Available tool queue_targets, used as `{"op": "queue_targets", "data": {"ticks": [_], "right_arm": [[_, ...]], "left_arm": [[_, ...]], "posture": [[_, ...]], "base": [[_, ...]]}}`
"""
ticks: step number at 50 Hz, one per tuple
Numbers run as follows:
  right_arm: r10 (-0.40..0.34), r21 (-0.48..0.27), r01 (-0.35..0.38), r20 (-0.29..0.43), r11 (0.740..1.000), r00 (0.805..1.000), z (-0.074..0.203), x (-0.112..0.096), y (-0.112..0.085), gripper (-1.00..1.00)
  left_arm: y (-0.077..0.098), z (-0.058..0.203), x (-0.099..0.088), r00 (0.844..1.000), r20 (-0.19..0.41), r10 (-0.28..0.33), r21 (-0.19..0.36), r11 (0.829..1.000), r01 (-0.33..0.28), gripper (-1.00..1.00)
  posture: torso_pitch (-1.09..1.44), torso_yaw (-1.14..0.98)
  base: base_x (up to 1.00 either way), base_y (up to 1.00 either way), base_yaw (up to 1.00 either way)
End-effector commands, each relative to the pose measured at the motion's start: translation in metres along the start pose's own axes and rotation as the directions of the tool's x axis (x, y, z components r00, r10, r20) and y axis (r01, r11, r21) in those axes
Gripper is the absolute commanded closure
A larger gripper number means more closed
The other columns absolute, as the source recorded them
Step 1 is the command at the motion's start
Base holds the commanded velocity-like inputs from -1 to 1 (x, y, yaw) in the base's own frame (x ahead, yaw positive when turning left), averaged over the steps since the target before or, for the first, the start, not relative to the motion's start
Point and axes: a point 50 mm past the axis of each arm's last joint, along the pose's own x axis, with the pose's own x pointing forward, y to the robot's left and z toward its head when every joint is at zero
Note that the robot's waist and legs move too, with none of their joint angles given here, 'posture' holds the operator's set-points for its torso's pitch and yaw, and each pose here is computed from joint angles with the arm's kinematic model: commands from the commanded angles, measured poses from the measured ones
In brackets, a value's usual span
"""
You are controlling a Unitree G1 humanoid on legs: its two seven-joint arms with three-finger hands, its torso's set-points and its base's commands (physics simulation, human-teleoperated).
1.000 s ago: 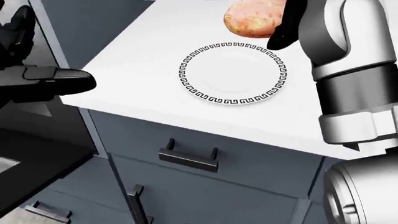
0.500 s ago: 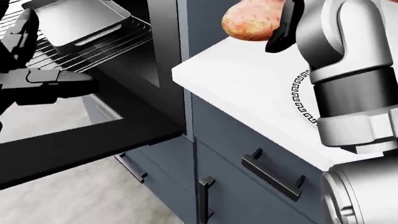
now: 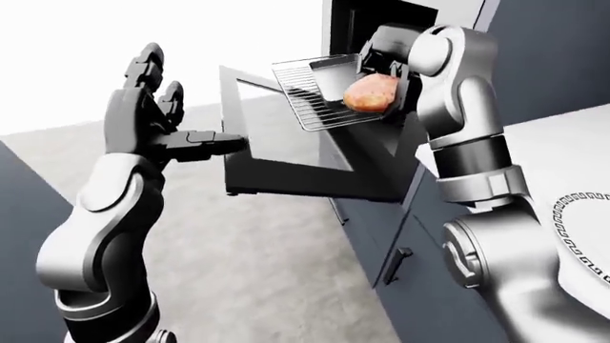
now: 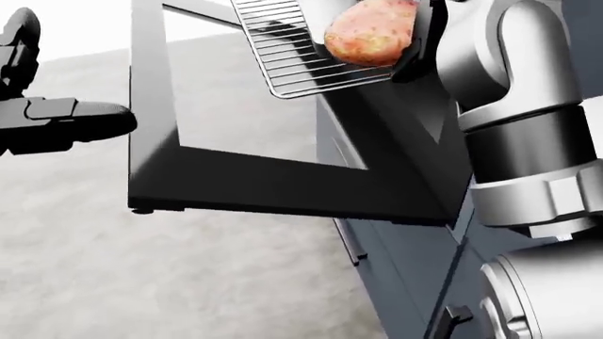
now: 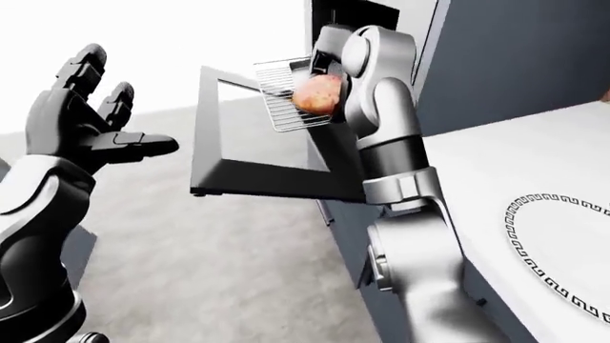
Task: Place the sweet potato on the rack of the oven.
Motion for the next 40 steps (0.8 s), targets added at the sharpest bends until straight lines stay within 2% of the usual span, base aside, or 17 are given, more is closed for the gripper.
{"op": "queue_targets", "data": {"ticks": [1, 11, 16, 26, 40], "right_arm": [[-0.083, -0.002, 0.083, 0.013, 0.997, 0.996, 0.003, -0.01, -0.019, 1.0], [-0.069, -0.005, 0.069, 0.011, 0.998, 0.998, 0.002, -0.009, -0.015, 1.0], [-0.084, -0.012, 0.085, 0.015, 0.996, 0.996, 0.002, -0.01, -0.019, 1.0], [-0.108, 0.001, 0.108, 0.014, 0.994, 0.994, 0.002, -0.01, -0.022, 1.0], [-0.124, 0.008, 0.124, 0.023, 0.992, 0.992, 0.007, -0.01, -0.029, 1.0]], "left_arm": [[-0.003, 0.015, -0.001, 0.997, 0.078, -0.016, 0.001, 1.0, 0.016, -1.0], [-0.004, 0.015, -0.001, 0.997, 0.076, -0.016, 0.001, 1.0, 0.016, -1.0], [-0.005, 0.014, -0.001, 0.997, 0.076, -0.018, 0.001, 1.0, 0.018, -1.0], [-0.004, 0.015, -0.002, 0.997, 0.078, -0.016, 0.001, 1.0, 0.016, -1.0], [-0.004, 0.013, -0.001, 0.997, 0.074, -0.015, 0.003, 1.0, 0.015, -1.0]], "posture": [[0.0, 0.0], [0.0, 0.0], [0.0, 0.0], [0.0, 0.0], [0.0, 0.0]], "base": [[-0.04, 0.0, 1.0], [-0.04, 0.0, 1.0], [-0.04, 0.74, 0.0], [0.01, 0.0, 0.0], [0.29, 0.0, 0.0]]}}
